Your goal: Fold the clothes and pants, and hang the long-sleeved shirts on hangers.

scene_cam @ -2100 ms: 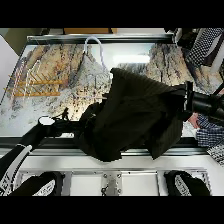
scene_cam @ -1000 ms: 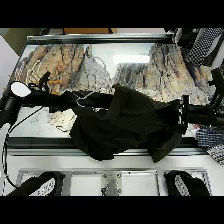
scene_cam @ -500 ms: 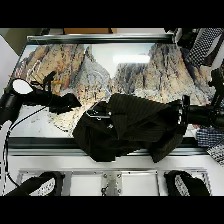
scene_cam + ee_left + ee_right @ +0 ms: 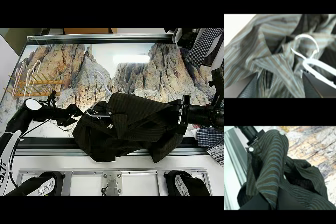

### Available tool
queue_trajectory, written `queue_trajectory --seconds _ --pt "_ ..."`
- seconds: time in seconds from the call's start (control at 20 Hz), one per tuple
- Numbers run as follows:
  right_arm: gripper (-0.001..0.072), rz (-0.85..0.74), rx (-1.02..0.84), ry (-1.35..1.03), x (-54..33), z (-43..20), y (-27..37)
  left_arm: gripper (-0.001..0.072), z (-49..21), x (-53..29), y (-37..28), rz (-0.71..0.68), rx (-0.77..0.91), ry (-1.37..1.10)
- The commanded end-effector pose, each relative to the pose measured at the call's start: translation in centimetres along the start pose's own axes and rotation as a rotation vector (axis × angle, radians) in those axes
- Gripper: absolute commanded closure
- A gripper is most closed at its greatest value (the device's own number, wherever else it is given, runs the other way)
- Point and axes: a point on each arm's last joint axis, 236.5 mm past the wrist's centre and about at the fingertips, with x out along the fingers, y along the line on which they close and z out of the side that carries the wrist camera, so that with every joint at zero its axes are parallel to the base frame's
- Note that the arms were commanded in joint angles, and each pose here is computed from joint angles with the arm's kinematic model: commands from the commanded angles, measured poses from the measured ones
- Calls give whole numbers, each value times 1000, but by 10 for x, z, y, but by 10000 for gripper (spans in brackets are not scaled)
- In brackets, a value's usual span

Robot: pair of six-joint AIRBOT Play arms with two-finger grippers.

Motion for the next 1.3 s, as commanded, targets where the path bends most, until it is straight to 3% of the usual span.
queue_trajectory --seconds 0.0,0.35,0.5,0.6,0.95,1.25 --pt "698 0 -1 0 0 0 0 141 7 13 4 -45 -90 -60" --pt "698 -1 0 0 0 0 0 164 0 34 -5 -28 -36 -71" --pt "697 -1 0 0 0 0 0 383 -8 47 -6 -11 -33 4" --pt "698 -1 0 0 0 0 0 688 -10 51 -6 -4 -29 33" --pt "698 -6 1 -27 0 7 -1 690 28 -3 -26 -64 21 -8" --pt "698 28 1 -15 0 4 7 690 37 -63 -27 80 222 -44"
